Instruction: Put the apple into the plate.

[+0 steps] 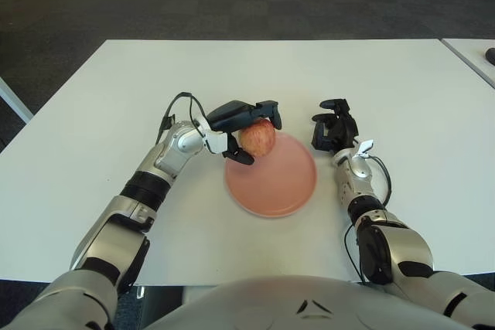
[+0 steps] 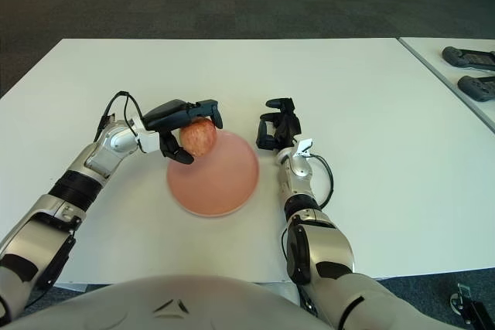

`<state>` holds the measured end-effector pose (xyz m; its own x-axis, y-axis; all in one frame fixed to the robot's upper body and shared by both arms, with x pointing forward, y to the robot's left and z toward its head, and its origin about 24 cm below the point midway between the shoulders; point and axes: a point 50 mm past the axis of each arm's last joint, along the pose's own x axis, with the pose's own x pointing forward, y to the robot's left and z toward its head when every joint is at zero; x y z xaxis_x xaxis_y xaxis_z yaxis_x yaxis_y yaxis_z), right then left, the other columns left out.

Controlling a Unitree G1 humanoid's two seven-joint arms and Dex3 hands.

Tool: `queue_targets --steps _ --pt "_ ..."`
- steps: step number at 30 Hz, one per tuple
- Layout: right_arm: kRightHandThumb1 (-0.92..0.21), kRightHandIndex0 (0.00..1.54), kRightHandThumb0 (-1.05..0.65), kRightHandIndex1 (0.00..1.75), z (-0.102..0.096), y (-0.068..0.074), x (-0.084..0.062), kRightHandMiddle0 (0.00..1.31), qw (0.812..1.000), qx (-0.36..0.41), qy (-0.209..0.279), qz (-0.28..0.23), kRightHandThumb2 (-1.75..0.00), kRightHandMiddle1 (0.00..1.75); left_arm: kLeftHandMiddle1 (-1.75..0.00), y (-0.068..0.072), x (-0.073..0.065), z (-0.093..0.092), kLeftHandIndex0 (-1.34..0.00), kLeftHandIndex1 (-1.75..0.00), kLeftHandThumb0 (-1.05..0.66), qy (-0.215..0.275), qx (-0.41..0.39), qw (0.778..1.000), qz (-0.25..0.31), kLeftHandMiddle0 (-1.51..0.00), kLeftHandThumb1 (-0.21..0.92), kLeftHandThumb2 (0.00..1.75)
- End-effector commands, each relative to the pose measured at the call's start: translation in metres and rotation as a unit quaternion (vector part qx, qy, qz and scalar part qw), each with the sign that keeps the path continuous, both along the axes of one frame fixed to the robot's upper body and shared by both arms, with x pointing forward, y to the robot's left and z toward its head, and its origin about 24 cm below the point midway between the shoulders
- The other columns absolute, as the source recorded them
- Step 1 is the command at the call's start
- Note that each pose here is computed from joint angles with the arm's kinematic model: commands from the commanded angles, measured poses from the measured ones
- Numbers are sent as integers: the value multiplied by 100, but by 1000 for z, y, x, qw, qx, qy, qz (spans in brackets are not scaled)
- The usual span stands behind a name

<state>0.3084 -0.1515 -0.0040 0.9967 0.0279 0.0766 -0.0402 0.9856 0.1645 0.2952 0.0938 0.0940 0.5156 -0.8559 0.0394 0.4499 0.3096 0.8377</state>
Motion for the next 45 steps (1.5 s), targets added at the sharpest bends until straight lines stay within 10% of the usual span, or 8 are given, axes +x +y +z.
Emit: queue_targets --steps 1,7,14,22,28,45 --pt "-16 73 53 175 -13 0 -7 92 999 11 36 -4 -150 175 -175 1 3 10 -48 -175 -44 -25 11 1000 -11 -52 49 109" --pt "-16 73 53 175 -12 0 -7 92 999 10 34 -5 -150 175 -171 2 1 9 -24 -175 -79 -30 16 999 -24 -14 73 62" --pt "-16 73 53 175 -12 1 -7 92 999 8 33 -4 -150 175 -97 4 -1 11 -2 -143 -103 -59 48 996 -43 -1 91 29" --pt "-16 73 53 175 -12 0 -6 93 999 7 37 -19 -150 175 -13 6 -1 9 0 -36 -105 -75 63 994 -54 0 92 32" --pt "-16 74 53 175 -14 -1 -6 93 998 -9 46 -44 -151 175 -1 5 -2 9 0 -5 -105 -99 77 990 -58 0 92 35" --pt "-13 76 54 175 -17 0 -7 95 996 -25 60 -55 -154 175 0 6 1 9 0 0 -105 -109 93 988 -58 0 92 23"
